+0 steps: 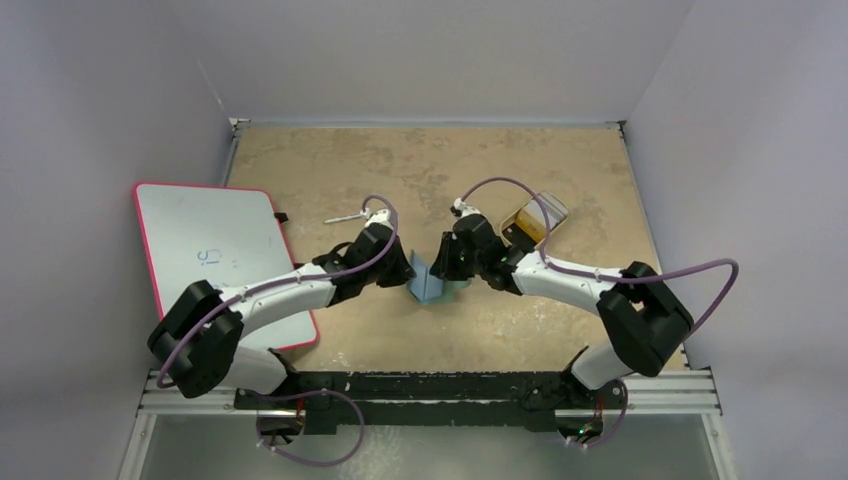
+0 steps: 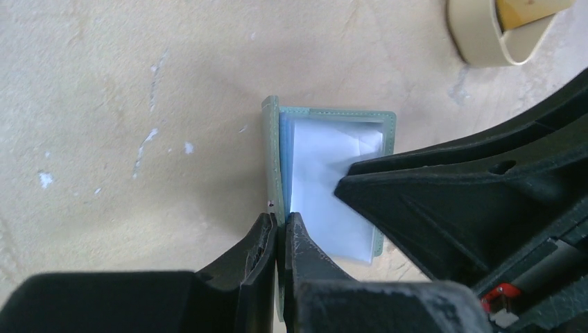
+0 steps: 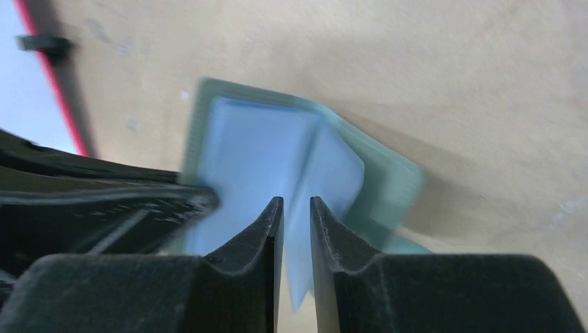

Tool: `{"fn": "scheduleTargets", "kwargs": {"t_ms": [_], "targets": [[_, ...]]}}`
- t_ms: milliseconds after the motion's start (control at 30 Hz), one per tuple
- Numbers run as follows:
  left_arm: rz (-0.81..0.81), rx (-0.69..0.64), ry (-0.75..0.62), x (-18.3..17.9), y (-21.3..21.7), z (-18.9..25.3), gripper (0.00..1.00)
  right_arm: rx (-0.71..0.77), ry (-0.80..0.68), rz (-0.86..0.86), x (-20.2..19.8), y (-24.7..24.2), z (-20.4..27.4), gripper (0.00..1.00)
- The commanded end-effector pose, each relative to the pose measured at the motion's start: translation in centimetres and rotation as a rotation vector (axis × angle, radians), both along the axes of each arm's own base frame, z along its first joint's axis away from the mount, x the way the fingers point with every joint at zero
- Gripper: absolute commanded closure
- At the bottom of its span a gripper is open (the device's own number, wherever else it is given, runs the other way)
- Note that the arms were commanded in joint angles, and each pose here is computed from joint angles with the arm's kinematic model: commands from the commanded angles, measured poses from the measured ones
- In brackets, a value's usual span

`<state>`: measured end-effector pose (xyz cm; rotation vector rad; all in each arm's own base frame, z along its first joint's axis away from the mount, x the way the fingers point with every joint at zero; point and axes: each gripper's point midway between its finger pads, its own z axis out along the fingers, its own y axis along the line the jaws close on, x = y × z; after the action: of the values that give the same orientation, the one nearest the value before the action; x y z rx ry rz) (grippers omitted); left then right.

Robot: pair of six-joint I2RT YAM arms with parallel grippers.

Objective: Put the credit cards into the card holder
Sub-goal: Open the card holder at the center of the board.

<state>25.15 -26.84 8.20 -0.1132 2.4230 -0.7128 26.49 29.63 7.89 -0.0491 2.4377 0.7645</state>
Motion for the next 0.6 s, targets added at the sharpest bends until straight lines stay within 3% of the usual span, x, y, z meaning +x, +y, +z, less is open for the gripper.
{"fn": "scheduleTargets", "kwargs": {"t_ms": [0, 200, 367, 567], "targets": [[0.038, -0.008, -0.045, 0.3, 0.8, 0.4, 1.0, -0.144, 0.042, -0.023, -1.3, -3.1, -3.2, 0.78], [0.051, -0.013, -0.007, -0.6, 1.3, -1.1, 0.88, -0.197, 0.072, -0.006, -1.9, -3.8, -5.5, 0.8], [0.093, 0.057, -0.041, 0.1, 3.0, -0.5, 0.77, -0.255, 0.075, -0.022, -1.8, -4.8, -6.7, 0.82], [0.045, -0.039, -0.048, 0.2, 2.1, 0.1, 0.73, -0.265, 0.067, -0.027, -1.6, -5.4, -7.4, 0.83]]}}
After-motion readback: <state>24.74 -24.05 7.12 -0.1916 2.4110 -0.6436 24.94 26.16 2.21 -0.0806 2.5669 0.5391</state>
